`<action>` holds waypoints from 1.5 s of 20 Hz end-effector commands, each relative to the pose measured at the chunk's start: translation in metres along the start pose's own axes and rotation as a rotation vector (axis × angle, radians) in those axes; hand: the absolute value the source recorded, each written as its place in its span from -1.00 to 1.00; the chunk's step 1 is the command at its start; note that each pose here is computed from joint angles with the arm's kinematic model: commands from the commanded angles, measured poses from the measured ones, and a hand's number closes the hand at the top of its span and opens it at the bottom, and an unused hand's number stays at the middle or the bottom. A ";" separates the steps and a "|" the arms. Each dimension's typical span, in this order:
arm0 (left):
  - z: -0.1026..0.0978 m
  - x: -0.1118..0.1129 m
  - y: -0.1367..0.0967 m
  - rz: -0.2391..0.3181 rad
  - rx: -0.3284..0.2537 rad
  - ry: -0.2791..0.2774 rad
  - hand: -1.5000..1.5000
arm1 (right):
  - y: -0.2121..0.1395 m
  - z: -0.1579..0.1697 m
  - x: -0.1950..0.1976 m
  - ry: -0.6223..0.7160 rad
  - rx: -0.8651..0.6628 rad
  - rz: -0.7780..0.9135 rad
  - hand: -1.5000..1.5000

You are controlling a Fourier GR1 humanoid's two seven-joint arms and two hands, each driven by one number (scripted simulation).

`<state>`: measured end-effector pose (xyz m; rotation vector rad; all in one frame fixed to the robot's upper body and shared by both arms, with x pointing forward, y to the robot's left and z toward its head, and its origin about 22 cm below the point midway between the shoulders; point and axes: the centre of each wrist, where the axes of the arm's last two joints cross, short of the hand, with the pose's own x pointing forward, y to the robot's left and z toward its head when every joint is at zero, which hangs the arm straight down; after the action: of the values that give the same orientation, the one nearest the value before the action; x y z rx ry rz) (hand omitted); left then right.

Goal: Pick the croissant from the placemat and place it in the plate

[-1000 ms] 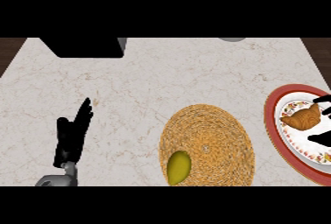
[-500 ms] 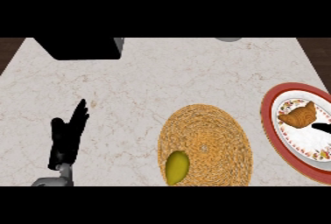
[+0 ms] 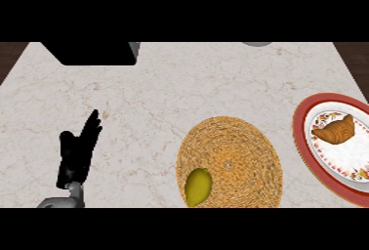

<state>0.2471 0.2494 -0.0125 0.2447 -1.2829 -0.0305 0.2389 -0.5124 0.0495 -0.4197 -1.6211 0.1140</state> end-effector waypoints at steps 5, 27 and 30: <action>-0.006 -0.012 0.000 0.025 0.001 -0.011 0.00 | 0.012 0.015 -0.028 -0.078 0.029 -0.033 -1.00; -0.003 -0.001 0.012 0.000 -0.012 -0.017 0.00 | -0.010 0.021 -0.054 0.051 -0.082 0.145 -1.00; 0.013 0.009 0.017 -0.006 0.003 0.000 0.00 | -0.024 0.031 -0.052 0.070 -0.098 0.128 -1.00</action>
<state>0.2468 0.2519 -0.0081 0.2428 -1.2851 -0.0309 0.2159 -0.5330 0.0038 -0.5768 -1.5520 0.1306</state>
